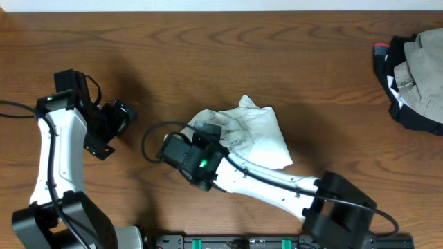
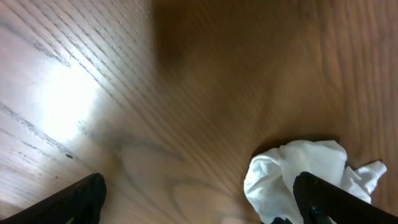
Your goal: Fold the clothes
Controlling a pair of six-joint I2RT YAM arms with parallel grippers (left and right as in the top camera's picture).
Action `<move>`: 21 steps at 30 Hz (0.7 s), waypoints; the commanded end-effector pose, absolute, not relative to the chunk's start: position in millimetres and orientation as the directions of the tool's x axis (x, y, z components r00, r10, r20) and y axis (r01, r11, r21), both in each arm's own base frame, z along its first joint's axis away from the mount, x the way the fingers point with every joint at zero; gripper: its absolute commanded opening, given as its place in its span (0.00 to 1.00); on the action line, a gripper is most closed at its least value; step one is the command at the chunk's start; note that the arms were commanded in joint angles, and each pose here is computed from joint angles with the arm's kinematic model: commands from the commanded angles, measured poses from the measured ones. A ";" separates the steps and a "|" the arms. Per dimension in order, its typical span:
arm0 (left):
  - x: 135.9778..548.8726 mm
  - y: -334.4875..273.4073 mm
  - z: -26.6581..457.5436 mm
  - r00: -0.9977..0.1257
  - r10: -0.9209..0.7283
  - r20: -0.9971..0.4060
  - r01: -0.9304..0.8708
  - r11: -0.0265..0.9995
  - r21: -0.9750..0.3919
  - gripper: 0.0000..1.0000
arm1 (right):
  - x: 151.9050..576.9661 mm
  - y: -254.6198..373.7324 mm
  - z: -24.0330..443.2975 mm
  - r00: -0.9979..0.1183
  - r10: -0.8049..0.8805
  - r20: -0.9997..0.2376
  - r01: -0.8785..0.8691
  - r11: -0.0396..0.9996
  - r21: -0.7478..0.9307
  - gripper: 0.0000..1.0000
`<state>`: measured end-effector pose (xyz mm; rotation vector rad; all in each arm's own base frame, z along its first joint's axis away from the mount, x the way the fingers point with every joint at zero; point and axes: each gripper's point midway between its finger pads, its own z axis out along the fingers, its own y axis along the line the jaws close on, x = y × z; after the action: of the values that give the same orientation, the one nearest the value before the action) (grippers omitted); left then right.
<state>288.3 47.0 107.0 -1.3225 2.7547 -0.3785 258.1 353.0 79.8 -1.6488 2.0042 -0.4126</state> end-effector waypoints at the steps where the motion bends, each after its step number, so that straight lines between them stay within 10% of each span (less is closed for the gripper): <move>1: 285.3 46.3 102.3 -0.639 -0.766 0.067 -0.756 0.609 -0.240 0.98 | 256.7 352.6 54.4 -0.125 -0.985 -0.116 -0.831 0.168 -0.530 0.99; 21: 285.0 46.2 102.4 -0.639 -0.766 0.068 -0.756 0.609 -0.240 0.98 | 300.6 336.7 26.3 -0.196 -0.977 -0.081 -0.776 0.205 -0.597 0.99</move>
<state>287.9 46.9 105.6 -1.3257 2.7591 -0.3779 285.1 344.4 26.3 -1.6493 2.0414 -0.5577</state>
